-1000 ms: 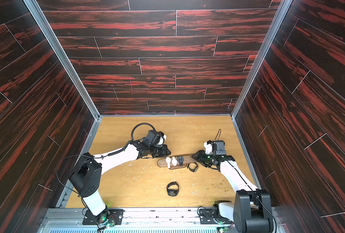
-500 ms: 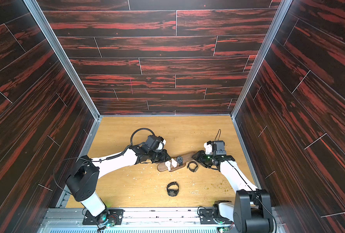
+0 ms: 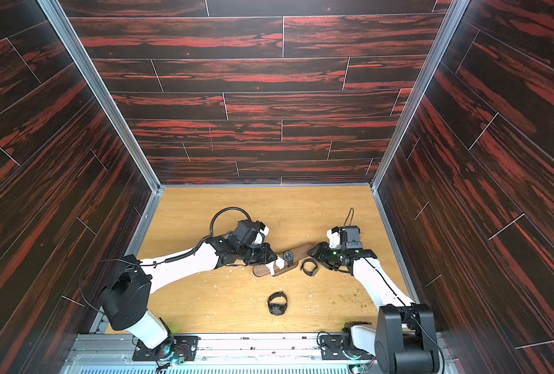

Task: Place watch on stand
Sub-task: Adjust the watch on the stand.

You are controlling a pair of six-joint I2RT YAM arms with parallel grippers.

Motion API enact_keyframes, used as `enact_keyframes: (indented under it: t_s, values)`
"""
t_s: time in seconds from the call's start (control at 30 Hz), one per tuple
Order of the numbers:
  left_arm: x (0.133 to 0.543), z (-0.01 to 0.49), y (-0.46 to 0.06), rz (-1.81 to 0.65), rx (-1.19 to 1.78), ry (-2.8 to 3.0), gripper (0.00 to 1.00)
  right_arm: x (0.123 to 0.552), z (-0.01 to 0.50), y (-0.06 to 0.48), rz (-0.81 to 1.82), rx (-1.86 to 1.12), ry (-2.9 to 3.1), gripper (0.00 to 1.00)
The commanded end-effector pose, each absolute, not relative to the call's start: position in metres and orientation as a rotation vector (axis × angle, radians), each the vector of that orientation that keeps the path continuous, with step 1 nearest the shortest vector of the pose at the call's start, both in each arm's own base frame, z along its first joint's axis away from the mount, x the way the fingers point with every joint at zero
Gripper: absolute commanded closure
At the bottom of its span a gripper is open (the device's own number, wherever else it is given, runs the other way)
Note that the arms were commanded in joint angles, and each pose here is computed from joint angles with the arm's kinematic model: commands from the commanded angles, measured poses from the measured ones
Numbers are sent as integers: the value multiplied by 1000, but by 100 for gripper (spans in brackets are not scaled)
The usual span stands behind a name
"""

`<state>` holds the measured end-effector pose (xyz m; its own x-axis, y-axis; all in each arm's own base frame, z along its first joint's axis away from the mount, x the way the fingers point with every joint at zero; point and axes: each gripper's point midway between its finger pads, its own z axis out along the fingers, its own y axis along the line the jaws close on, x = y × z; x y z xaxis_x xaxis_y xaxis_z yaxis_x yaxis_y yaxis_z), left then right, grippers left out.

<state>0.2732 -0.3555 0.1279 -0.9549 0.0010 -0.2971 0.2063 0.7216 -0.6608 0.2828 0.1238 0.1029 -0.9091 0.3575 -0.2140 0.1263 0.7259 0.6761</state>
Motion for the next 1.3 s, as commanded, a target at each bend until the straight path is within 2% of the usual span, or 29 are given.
enact_keyframes:
  t_s: [0.0, 0.13, 0.37, 0.47, 0.53, 0.6, 0.67, 0.7, 0.97, 1.27]
  values:
    - [272, 141, -339, -977, 172, 2626, 82, 282, 109, 126, 971, 355, 2601, 52]
    - [278, 146, -325, -901, 153, 2619, 83, 277, 113, 130, 881, 285, 2621, 52]
    - [269, 154, -307, -907, 84, 2593, 83, 269, 141, 142, 707, 146, 2595, 52]
    - [261, 146, -302, -938, 40, 2603, 89, 268, 153, 163, 689, 41, 2585, 54]
    - [254, 136, -297, -948, 7, 2620, 93, 271, 156, 181, 688, -33, 2588, 67]
    - [249, 129, -294, -951, -18, 2633, 97, 274, 158, 200, 688, -107, 2589, 88]
    - [244, 121, -291, -954, -37, 2644, 98, 277, 156, 217, 684, -169, 2598, 97]
    - [243, 120, -291, -961, -44, 2646, 98, 278, 155, 226, 687, -200, 2601, 99]
    - [233, 113, -296, -1014, -52, 2651, 98, 281, 145, 268, 705, -331, 2624, 100]
    - [235, 104, -299, -1010, -44, 2660, 98, 259, 124, 291, 694, -466, 2681, 100]
